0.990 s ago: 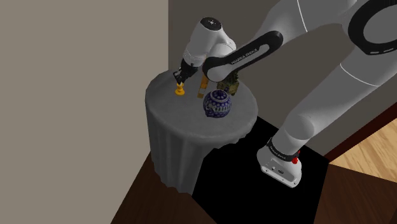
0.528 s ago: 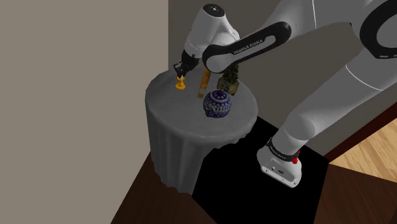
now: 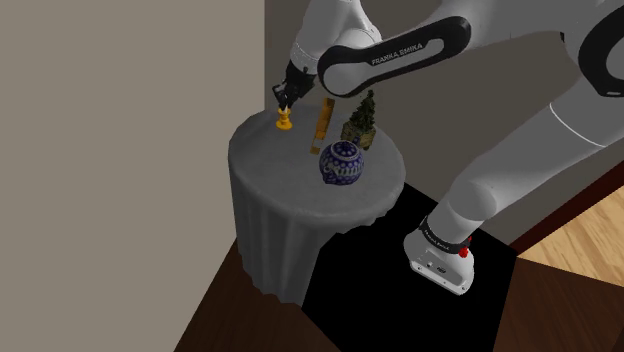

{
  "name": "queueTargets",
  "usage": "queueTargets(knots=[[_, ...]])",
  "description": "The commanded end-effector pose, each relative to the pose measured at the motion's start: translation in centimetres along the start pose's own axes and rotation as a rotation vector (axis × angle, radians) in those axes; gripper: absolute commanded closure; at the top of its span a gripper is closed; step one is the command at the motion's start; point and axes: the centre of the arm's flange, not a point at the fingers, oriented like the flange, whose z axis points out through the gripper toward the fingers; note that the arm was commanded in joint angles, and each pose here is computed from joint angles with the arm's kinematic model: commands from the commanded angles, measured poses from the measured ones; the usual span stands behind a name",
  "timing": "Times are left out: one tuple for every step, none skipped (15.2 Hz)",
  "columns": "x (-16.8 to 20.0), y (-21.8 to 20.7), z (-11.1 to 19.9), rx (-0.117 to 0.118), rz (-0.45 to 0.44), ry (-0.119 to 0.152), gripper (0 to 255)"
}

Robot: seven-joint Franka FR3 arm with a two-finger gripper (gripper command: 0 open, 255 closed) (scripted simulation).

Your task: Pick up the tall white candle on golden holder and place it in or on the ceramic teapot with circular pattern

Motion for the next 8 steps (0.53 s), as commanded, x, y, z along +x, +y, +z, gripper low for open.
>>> queueTargets(knots=[[0.3,0.0,-1.0,0.0,0.0,-0.001,255],[0.5,0.0,-1.5,0.0,0.0,-0.001,255],[0.8,0.0,-1.9,0.0,0.0,-0.001,255],[1.0,0.0,-2.4,0.0,0.0,-0.001,255],[1.2,0.0,-2.9,0.0,0.0,-0.001,255],[1.4,0.0,-3.4,0.0,0.0,-0.001,255],[1.6,0.1,-3.9,0.0,0.0,-0.001,255],[1.9,0.1,-4.3,0.0,0.0,-0.001,255]])
